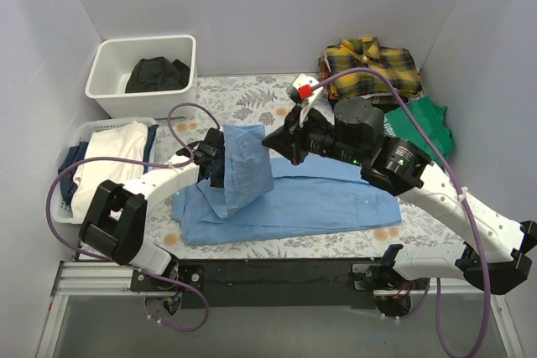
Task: Fold and stack the long sleeve shirts
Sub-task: Fold the shirt
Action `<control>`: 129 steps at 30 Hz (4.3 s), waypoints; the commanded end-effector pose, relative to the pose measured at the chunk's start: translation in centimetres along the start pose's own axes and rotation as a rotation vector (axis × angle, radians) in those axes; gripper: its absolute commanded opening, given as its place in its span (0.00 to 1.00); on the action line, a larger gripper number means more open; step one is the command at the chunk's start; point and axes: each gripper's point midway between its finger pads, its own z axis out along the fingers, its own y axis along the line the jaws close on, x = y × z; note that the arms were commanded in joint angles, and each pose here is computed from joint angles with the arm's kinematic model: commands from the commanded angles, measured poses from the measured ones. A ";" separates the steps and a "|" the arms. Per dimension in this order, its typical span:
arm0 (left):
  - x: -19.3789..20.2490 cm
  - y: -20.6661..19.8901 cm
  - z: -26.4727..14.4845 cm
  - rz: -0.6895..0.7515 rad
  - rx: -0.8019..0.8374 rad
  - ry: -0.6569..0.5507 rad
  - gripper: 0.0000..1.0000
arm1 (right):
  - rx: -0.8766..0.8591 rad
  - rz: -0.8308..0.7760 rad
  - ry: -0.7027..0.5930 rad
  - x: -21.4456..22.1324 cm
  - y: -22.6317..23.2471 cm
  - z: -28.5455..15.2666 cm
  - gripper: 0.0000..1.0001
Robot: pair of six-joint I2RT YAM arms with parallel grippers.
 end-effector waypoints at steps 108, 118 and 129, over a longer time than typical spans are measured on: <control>2.9 3.9 -4.6 -0.588 -0.220 0.143 0.66 | 1.353 0.612 0.418 28.2 -23.3 -12.5 0.01; 1.9 5.0 -2.8 -0.679 -0.258 0.105 0.61 | 1.357 0.600 0.421 28.6 -23.2 -13.3 0.01; 0.6 5.2 -3.0 -0.681 -0.258 0.068 0.61 | 1.365 0.606 0.424 29.3 -23.0 -14.1 0.01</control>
